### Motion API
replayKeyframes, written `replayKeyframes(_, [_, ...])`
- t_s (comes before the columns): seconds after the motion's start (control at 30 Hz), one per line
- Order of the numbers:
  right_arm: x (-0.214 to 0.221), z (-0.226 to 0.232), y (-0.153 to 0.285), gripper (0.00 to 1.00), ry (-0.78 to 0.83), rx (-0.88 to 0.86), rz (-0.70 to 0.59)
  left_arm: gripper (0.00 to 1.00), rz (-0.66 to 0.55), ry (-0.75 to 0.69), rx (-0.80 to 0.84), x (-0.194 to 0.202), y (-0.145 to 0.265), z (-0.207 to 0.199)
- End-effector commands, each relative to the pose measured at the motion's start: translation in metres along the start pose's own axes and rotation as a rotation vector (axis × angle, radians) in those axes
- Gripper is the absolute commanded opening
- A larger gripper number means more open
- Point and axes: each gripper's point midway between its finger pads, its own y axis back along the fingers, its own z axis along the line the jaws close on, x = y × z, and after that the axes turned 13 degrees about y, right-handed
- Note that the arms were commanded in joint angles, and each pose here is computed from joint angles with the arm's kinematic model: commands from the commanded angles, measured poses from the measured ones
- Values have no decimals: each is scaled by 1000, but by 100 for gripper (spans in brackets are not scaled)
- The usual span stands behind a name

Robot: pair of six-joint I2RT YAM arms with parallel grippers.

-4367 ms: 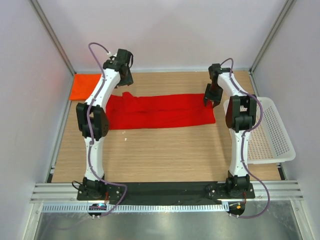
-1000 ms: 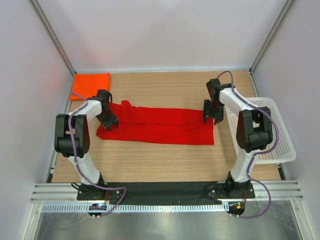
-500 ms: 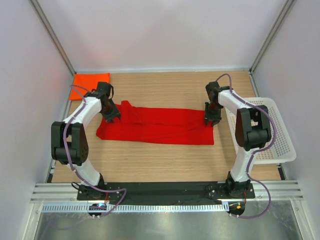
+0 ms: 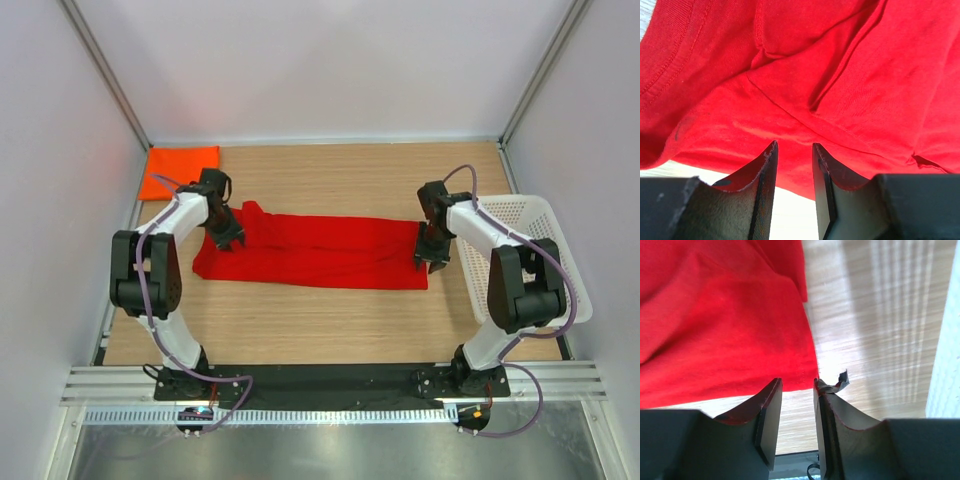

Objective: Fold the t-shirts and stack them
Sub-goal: Fold the tshirt

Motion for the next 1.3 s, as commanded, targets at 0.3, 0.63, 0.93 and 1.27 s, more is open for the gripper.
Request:
replayKeyframes(0.3, [25,2,-18,38,-62,-3,55,35,-10,-41,-12,-7,-7,0])
replayKeyframes(0.63, [37,-2,-25,33,-64,18,78,35,9,-40,-34,-3,-16,6])
replayKeyframes(0.93, [49,-12,-35,25,-53,65,94,35,-17,-34,-75,-8,-20,15])
replayKeyframes(1.27, [67,-22,-52,1,-57,109,113,35,-7,-3,-109,-9,-25,26])
